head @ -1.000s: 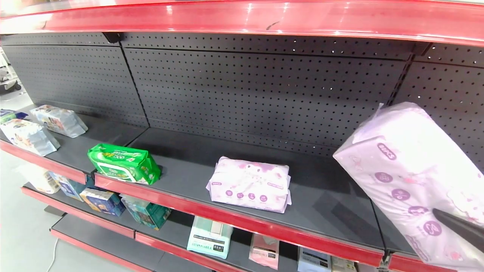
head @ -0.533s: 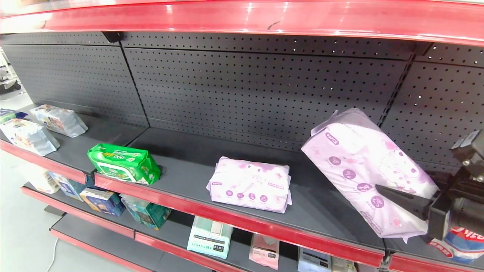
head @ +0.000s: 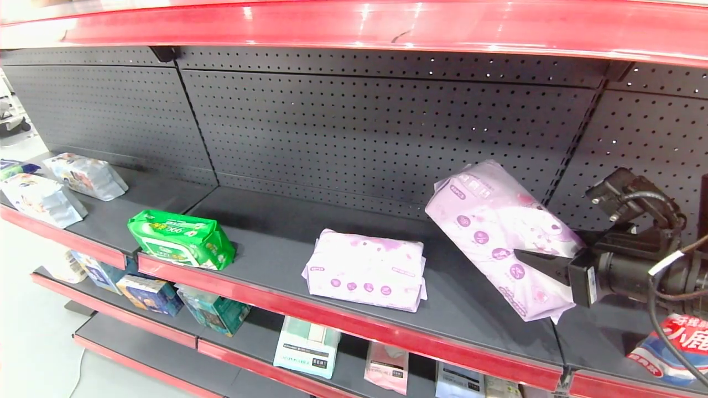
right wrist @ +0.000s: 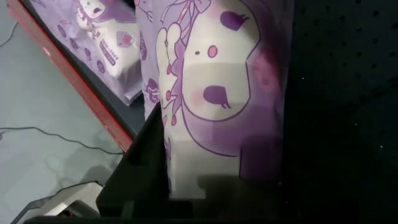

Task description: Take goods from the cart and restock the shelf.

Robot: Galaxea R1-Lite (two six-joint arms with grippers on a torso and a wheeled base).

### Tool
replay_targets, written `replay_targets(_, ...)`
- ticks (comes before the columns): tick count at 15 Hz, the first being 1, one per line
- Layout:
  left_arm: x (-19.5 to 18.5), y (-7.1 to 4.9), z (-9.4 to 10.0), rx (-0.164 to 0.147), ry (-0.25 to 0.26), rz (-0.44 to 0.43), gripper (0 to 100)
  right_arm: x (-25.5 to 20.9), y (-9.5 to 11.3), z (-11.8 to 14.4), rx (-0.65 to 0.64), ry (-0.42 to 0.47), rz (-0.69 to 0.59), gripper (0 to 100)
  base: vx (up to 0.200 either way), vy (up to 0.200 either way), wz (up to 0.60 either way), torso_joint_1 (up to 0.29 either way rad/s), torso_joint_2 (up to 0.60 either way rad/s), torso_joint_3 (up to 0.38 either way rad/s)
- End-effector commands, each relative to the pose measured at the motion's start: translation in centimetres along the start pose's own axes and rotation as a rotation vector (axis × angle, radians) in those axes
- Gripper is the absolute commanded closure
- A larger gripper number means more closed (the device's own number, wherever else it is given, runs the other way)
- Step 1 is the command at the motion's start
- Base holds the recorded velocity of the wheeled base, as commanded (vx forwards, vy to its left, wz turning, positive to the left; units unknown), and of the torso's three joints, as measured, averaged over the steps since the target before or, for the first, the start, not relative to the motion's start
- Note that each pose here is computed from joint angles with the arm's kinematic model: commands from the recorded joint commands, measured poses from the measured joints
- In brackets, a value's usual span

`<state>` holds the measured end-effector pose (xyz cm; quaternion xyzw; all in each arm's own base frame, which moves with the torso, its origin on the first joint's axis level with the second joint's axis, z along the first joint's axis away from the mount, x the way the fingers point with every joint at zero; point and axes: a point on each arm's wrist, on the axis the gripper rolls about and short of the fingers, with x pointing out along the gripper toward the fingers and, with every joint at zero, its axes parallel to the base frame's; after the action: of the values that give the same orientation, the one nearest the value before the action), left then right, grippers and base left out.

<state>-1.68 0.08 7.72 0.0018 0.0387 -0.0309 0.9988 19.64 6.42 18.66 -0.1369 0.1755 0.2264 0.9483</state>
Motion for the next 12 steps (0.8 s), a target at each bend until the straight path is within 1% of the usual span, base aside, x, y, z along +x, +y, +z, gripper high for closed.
replay_targets(1, 0.0, 0.0, 0.0, 0.0, 0.002, 0.0, 0, 1.5, -0.2, -0.4, 0.006, 0.046, 0.007, 100, 0.0, 0.0, 0.0, 0.0, 0.0, 0.0)
replay_targets(4, 0.0, 0.0, 0.0, 0.0, 0.002, 0.0, 0, 2.3, -0.4, -0.6, 0.009, 0.065, 0.006, 100, 0.0, 0.0, 0.0, 0.0, 0.0, 0.0)
replay_targets(5, 0.0, 0.0, 0.0, 0.0, 0.002, -0.001, 0, 2.9, -0.7, -0.5, 0.006, 0.049, -0.008, 100, 0.0, 0.0, 0.0, 0.0, 0.0, 0.0)
replay_targets(12, 0.0, 0.0, 0.0, 0.0, 0.002, -0.001, 0, 5.8, -2.0, 0.3, 0.014, 0.054, -0.033, 100, 0.0, 0.0, 0.0, 0.0, 0.0, 0.0)
